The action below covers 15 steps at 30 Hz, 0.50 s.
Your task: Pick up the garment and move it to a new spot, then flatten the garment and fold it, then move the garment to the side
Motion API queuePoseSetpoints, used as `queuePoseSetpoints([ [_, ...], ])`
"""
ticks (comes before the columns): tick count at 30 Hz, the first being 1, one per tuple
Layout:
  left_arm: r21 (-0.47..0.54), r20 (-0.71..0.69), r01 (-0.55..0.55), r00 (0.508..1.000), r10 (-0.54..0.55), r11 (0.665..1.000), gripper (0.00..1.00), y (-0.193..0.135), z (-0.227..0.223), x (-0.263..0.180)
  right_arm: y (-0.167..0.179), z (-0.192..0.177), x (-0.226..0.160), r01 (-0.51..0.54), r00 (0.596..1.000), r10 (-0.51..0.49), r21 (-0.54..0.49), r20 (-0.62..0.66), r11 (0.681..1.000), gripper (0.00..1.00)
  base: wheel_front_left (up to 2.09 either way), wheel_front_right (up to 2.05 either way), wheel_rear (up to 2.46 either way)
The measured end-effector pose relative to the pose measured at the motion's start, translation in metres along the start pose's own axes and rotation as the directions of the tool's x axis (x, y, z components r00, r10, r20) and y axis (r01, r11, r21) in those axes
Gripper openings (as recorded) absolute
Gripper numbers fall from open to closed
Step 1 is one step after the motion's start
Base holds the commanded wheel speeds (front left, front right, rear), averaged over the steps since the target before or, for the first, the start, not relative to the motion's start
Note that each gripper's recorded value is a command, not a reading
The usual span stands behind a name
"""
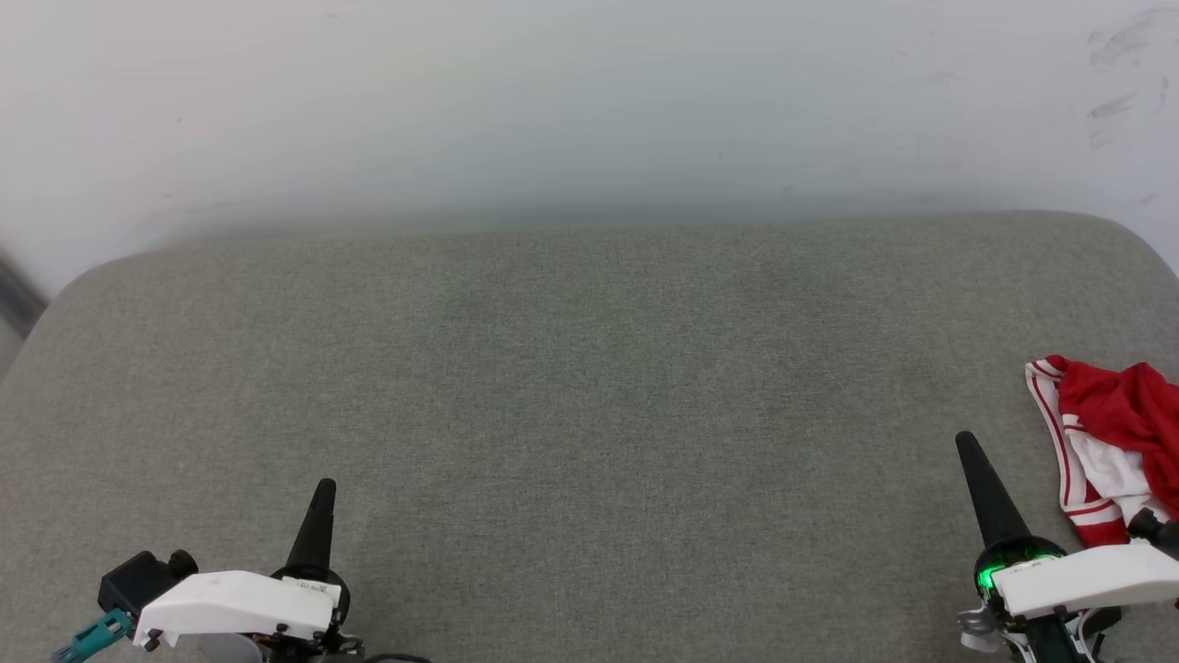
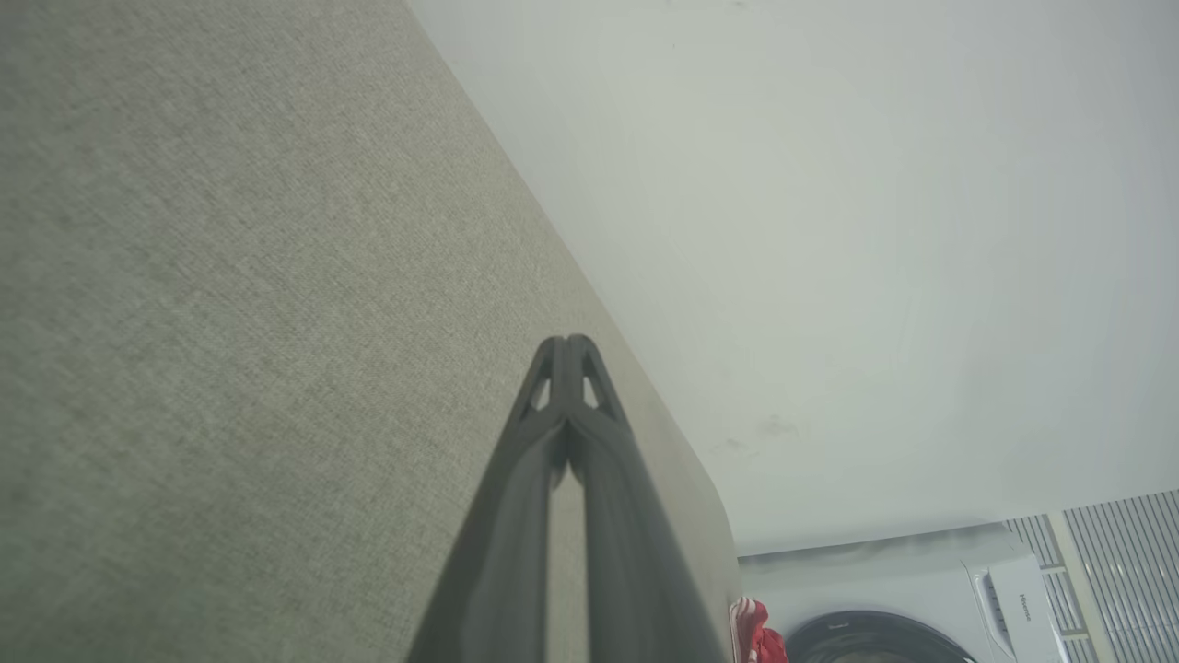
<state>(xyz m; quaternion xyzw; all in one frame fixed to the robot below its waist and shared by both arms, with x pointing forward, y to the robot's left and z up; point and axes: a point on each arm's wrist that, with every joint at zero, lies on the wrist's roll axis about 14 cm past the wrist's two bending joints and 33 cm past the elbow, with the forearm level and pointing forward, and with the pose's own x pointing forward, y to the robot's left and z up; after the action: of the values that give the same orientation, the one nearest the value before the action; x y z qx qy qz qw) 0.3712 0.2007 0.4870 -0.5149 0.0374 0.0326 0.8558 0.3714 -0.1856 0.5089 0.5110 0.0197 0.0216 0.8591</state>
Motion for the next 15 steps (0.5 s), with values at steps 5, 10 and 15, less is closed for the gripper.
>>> queuePoseSetpoints([
  [5, -0.049, -0.002, 0.008, 1.0, -0.008, 0.999, 0.0, -0.002, 0.0006, 0.002, -0.001, 0.0011, 0.0015, 0.002, 1.0, -0.002, 0.051, 0.005, 0.999, 0.0, 0.0, 0.0, 0.0],
  [10, -0.097, 0.0, 0.014, 1.0, -0.014, 0.995, 0.0, -0.0033, 0.0017, 0.0036, -0.0012, 0.0025, 0.0038, 0.0, 1.0, -0.001, 0.099, 0.01, 0.995, 0.0, 0.0, 0.0, 0.0],
  [15, -0.145, -0.004, 0.015, 1.0, -0.015, 0.989, 0.0, -0.0037, 0.0011, 0.0047, -0.0033, 0.0033, 0.0046, 0.005, 1.0, -0.007, 0.145, 0.014, 0.989, 0.0, 0.0, 0.0, 0.0],
])
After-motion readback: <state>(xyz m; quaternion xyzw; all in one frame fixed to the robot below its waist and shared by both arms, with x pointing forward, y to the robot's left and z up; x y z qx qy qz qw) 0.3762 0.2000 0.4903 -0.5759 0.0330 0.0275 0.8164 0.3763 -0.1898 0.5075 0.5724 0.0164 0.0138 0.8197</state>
